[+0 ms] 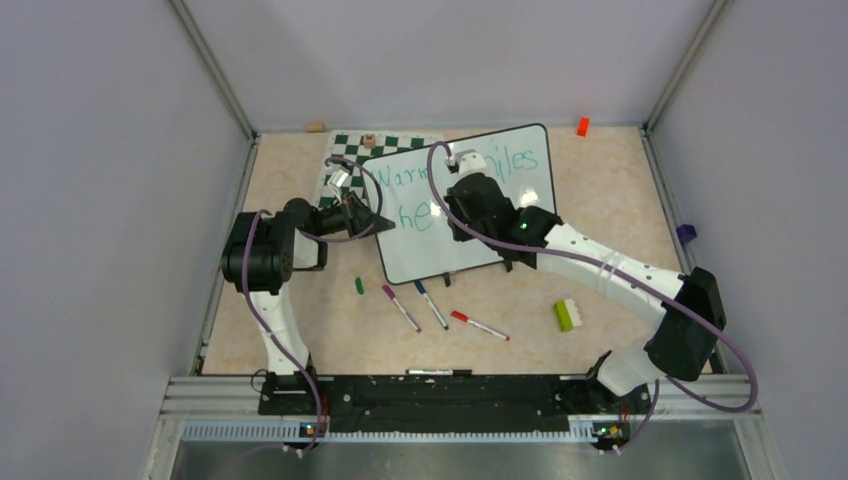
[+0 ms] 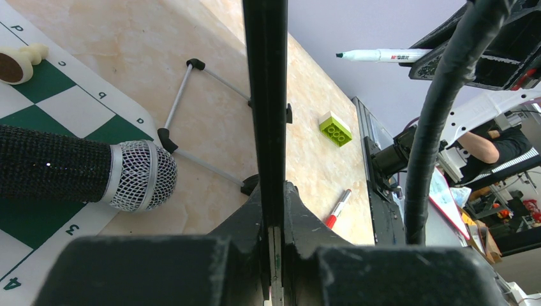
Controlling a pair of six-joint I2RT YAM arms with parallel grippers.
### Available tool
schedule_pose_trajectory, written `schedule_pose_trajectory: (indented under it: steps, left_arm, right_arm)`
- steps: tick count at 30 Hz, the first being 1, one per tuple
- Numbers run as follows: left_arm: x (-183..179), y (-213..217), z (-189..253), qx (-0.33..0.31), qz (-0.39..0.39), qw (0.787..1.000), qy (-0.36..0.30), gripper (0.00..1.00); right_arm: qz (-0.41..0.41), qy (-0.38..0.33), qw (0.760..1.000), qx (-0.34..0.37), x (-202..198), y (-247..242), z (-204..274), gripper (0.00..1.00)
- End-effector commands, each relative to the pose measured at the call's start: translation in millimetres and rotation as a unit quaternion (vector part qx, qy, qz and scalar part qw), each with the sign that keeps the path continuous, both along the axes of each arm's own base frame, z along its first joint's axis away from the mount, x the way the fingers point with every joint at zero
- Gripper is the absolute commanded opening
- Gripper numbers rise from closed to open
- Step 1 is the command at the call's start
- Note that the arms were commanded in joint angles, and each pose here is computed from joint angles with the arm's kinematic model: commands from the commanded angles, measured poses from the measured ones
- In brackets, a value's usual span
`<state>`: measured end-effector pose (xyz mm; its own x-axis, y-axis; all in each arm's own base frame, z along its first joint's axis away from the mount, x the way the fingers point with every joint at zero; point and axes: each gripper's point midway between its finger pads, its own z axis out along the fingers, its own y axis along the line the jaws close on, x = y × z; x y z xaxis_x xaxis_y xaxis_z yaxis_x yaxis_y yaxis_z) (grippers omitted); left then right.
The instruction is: Write a sentence on the whiteboard
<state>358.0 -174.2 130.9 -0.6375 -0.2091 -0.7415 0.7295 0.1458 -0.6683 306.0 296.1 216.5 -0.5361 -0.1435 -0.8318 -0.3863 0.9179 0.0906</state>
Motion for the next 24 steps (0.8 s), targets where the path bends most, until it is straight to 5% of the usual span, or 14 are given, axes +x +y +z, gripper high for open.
schedule_pose_trajectory:
  steps: [1,24]
  left_arm:
    - [13,5,14,0.002,0.024,0.996,-0.086,0.0]
    - [13,5,14,0.003,0.024,0.996,-0.085,0.0]
  right_arm:
    - [-0.012,-0.033,0.999,0.025,11,0,24,0.0]
    - [-0.048,-0.019,0.998,-0.025,34,6,0,0.0]
